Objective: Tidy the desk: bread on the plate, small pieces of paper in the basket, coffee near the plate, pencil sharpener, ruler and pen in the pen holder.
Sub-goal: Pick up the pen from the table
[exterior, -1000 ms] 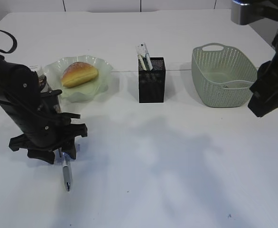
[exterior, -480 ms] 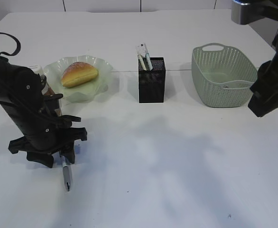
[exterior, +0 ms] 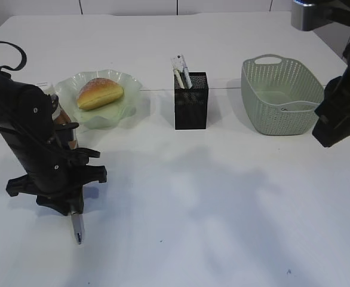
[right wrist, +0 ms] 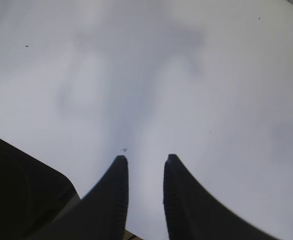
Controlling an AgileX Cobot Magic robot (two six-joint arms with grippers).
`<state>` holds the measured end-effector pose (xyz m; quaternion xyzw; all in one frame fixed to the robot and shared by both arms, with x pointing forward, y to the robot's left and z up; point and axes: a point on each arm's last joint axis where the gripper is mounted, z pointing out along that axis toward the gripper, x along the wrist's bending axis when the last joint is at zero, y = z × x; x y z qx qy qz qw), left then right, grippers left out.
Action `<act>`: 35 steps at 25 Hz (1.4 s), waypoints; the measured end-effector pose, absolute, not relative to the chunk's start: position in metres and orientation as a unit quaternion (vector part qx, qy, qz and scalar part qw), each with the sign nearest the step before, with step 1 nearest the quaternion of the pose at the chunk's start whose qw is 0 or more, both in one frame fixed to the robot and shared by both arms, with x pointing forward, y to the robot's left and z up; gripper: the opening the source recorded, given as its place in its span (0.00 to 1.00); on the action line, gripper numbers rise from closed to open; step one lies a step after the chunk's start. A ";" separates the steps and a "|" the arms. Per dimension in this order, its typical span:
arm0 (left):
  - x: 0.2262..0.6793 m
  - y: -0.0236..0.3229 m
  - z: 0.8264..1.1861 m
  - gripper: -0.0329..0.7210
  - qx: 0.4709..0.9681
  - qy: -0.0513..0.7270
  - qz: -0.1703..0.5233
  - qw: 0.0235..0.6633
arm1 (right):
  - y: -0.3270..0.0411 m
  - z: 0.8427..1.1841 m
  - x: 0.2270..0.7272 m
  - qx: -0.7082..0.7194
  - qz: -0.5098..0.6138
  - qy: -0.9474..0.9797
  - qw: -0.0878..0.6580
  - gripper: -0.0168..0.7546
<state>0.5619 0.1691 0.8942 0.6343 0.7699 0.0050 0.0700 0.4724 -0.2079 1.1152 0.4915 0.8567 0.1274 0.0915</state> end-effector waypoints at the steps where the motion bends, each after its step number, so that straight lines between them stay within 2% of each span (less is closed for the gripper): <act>1: 0.561 0.169 0.894 0.24 0.635 0.769 0.004 0.067 | -0.208 1.115 0.472 0.491 0.127 0.857 0.091 0.30; 9: 0.559 0.170 0.894 0.13 0.659 0.751 0.000 0.053 | -0.208 1.115 0.472 0.491 0.127 0.857 0.091 0.30; 22: 0.554 0.174 0.894 0.12 0.695 0.719 -0.001 0.013 | -0.207 1.115 0.472 0.492 0.129 0.856 0.089 0.30; 35: 0.549 0.177 0.897 0.12 0.753 0.657 -0.017 -0.025 | -0.206 1.115 0.472 0.493 0.135 0.855 0.082 0.30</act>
